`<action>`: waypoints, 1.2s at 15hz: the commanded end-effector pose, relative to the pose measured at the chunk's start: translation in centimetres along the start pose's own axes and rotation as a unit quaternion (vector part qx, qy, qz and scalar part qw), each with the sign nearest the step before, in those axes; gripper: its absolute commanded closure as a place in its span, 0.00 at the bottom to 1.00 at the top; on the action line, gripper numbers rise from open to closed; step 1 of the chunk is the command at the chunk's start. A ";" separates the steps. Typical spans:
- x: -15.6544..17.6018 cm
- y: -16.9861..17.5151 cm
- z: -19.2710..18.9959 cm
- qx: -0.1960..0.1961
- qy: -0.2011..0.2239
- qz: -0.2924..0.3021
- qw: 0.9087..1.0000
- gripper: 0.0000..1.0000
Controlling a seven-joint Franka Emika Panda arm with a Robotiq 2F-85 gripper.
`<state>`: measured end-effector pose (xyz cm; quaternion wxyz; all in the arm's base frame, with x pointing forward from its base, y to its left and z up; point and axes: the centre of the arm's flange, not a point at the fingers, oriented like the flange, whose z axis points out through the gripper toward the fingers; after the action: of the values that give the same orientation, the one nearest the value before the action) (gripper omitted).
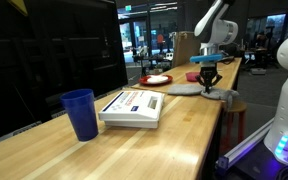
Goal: Move the pink bowl to the left and use the grey cloth to wipe the table
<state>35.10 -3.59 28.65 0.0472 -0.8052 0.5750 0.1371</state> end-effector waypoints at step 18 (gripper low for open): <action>-3.3 2.9 1.0 -0.010 0.037 -0.071 0.997 0.99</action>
<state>34.98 -4.72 29.45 0.0204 -0.8329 0.5417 0.1118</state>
